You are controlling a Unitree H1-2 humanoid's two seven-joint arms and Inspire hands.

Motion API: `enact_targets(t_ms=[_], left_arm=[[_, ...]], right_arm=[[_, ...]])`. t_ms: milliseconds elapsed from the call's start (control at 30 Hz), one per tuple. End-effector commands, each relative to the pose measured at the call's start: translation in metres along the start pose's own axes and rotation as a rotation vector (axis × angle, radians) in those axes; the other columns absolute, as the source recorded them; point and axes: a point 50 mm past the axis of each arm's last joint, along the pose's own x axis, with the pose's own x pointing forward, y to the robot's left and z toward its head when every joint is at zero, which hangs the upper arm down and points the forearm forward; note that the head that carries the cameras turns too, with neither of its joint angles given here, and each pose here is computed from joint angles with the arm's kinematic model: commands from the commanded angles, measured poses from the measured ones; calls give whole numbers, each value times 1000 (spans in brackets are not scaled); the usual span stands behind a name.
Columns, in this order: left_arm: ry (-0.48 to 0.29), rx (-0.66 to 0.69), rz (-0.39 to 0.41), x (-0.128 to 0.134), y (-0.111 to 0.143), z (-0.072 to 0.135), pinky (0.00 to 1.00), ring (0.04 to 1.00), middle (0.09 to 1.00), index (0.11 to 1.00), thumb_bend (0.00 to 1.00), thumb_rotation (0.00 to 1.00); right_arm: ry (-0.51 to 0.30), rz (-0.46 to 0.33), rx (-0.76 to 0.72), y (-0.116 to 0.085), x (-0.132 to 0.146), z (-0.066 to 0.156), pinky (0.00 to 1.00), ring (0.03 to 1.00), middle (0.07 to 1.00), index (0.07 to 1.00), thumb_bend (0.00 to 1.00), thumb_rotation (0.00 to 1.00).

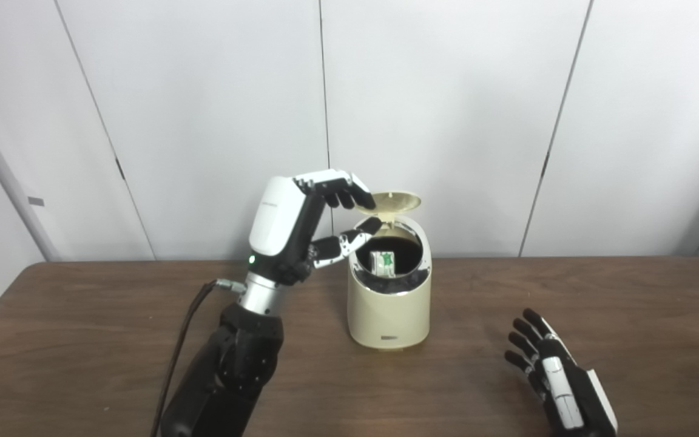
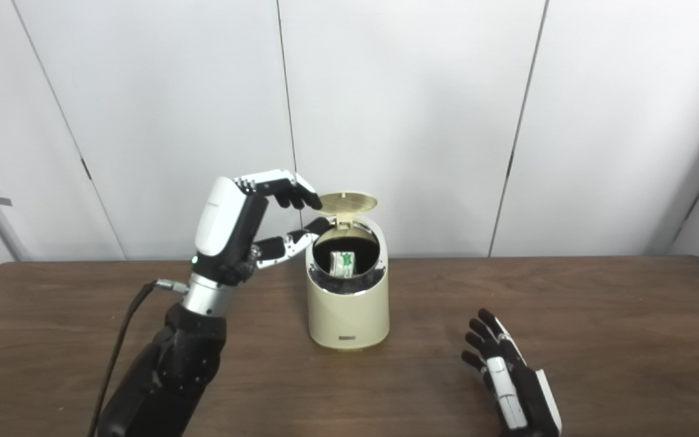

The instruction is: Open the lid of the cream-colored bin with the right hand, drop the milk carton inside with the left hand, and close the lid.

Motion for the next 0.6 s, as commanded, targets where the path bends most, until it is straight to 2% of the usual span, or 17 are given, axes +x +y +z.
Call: enact_targets(t_ms=[0, 100, 167, 233, 333, 367, 400, 433, 467, 500, 533, 567], left_arm=[[43, -90, 54, 8, 14, 11, 359, 439, 497, 479, 478, 0], [190, -189, 52, -8, 23, 12, 331, 455, 525, 486, 475, 0], [327, -265, 41, -26, 31, 13, 332, 462, 532, 493, 475, 0], [409, -316, 16, -43, 36, 15, 388, 444, 525, 497, 493, 0], [511, -364, -1, -67, 40, 18, 433, 512, 490, 511, 509, 0], [553, -403, 2, -78, 40, 19, 471, 545, 582, 503, 497, 42], [581, -431, 4, -84, 40, 19, 529, 597, 651, 636, 437, 202], [618, -460, -1, -95, 41, 19, 559, 624, 686, 705, 406, 290], [647, -482, -5, -104, 41, 18, 639, 698, 759, 799, 388, 502], [664, -493, -8, -110, 41, 18, 689, 744, 805, 846, 389, 611], [691, -510, -4, -121, 40, 16, 715, 767, 829, 870, 390, 669], [714, -523, 3, -131, 38, 15, 800, 827, 881, 915, 415, 771]], right_arm=[[-110, 14, 7, -3, 8, 23, 822, 880, 889, 894, 599, 801], [-140, 18, 5, -8, 14, 31, 841, 888, 889, 880, 604, 781], [-176, 18, -11, -11, 24, 44, 837, 887, 887, 854, 599, 774], [-208, 23, -31, -15, 34, 54, 845, 897, 891, 838, 591, 772], [-264, 38, -72, -15, 49, 71, 865, 910, 900, 844, 596, 794], [-286, 41, -78, -12, 55, 79, 872, 915, 912, 868, 596, 795], [-299, 42, -80, -10, 58, 84, 875, 915, 918, 866, 596, 780], [-314, 44, -90, -7, 62, 92, 876, 914, 921, 865, 596, 771], [-324, 47, -106, -3, 65, 98, 864, 907, 907, 850, 595, 786], [-330, 48, -119, -2, 67, 102, 852, 897, 898, 842, 595, 808], [-346, 59, -141, 3, 70, 111, 846, 893, 894, 837, 594, 819], [-361, 72, -159, 7, 73, 119, 845, 882, 884, 832, 583, 840]])
